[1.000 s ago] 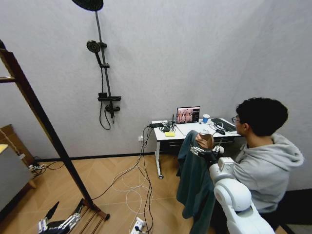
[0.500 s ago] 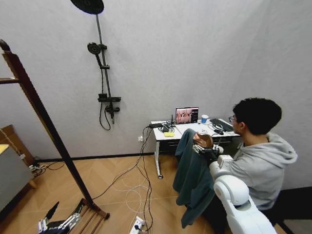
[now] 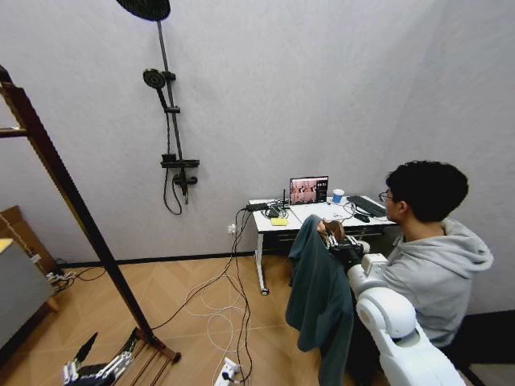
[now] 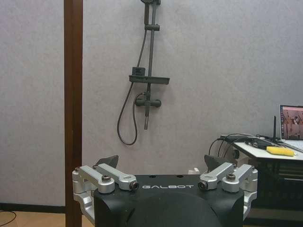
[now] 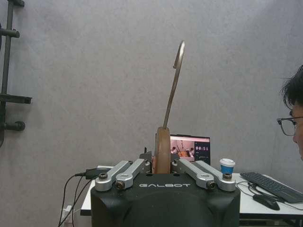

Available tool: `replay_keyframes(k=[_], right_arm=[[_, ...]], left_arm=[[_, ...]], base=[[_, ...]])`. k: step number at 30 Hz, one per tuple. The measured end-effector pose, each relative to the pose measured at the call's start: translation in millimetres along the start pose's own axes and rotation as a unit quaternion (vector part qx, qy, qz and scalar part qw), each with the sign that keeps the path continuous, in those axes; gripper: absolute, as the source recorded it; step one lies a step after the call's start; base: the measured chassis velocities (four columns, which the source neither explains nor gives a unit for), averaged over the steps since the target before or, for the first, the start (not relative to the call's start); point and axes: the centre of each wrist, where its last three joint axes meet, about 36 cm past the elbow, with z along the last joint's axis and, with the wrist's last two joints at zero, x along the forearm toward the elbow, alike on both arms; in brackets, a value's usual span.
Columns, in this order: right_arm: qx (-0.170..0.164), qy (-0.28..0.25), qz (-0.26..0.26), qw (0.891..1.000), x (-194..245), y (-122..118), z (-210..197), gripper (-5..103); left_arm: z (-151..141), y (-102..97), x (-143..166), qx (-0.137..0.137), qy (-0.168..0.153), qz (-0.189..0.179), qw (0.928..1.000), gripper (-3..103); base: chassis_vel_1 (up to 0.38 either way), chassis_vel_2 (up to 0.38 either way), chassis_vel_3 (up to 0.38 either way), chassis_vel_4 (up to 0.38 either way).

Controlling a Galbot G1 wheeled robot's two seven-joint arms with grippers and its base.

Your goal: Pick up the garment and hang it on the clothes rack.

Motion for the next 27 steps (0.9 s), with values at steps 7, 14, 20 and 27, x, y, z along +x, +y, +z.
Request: replay_keyframes(k=[7,14,20,27], right_arm=[[0.001,0.001,0.002,1.000,5.8,0.8,-0.4,9],[-0.010,-0.005,-0.001,1.000,5.4,8.2,-1.0,9],[-0.018,0.000,-0.012,1.000,1.3,9.4,1.2,9],[-0.028,0.003,-0.047,0.998,-3.7,8.6,8.7,9]], left_arm=[[0.0,0.0,0.0,0.000,0.000,0.000,1.0000,100],[0.0,0.0,0.0,0.000,0.000,0.000,1.0000,100],[0.0,0.0,0.0,0.000,0.000,0.000,1.0000,100],[0.0,0.0,0.0,0.000,0.000,0.000,1.0000,100]], base=[[0.000,0.000,0.000,0.000],[0.000,0.000,0.000,0.000],[0.000,0.000,0.000,0.000],[0.000,0.000,0.000,0.000]])
